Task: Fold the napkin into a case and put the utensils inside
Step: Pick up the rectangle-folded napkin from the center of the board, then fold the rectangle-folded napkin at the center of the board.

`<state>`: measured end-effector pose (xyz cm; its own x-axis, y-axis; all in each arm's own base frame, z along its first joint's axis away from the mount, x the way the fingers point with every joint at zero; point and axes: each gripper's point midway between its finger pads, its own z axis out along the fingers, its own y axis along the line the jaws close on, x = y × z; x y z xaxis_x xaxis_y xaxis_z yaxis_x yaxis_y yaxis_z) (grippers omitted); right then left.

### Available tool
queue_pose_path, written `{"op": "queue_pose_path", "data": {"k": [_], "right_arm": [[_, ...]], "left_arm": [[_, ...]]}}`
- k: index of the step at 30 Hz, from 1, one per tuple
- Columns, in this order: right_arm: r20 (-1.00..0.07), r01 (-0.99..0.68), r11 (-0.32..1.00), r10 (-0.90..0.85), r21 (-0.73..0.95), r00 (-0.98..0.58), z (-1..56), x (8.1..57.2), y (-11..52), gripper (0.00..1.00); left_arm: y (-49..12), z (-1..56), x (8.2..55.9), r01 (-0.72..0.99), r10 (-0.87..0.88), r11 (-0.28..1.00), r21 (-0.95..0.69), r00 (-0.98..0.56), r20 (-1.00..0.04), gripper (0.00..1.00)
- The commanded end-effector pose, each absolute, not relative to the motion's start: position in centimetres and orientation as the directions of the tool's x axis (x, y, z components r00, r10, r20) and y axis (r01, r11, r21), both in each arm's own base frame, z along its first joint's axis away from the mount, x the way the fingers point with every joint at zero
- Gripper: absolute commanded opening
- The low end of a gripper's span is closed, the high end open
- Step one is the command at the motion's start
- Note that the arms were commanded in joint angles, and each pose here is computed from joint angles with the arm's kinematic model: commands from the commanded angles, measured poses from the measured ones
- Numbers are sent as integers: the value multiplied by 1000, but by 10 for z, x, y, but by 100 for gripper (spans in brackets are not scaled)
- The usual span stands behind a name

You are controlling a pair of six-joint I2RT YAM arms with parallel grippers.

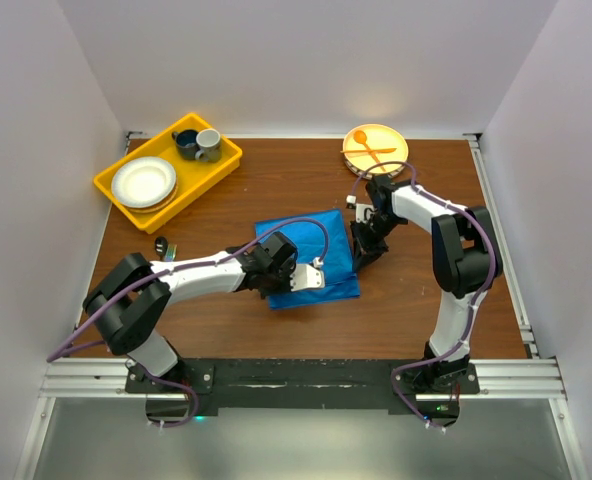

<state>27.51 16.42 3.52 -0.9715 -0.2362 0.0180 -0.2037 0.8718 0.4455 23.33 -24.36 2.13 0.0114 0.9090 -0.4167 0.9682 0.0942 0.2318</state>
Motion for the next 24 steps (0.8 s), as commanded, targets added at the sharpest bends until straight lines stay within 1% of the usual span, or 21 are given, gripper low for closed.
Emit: {"op": "queue_pose_path", "data": {"k": [1,3,12,16,19,24], "right_arm": [[-15,-224,856,-246,465,-969,52,281,168,0],[-27,-233,846,-251,480,-968,57,282,171,0],[-58,-259,800,-272,542,-961,80,279,180,0],[-37,-275,798,-303,537,-952,77,267,174,0],[-17,-278,800,-318,531,-948,74,260,171,0],[-4,-281,808,-326,518,-945,65,256,168,0]], "left_arm": [[-254,48,243,955,887,115,272,25,-461,2],[-253,54,244,953,887,117,278,26,-461,0],[-254,86,237,954,864,111,278,45,-502,0],[-256,88,220,974,851,71,215,53,-522,0],[-254,84,213,980,854,48,193,60,-517,0],[-253,73,203,988,854,35,153,50,-517,0]]}}
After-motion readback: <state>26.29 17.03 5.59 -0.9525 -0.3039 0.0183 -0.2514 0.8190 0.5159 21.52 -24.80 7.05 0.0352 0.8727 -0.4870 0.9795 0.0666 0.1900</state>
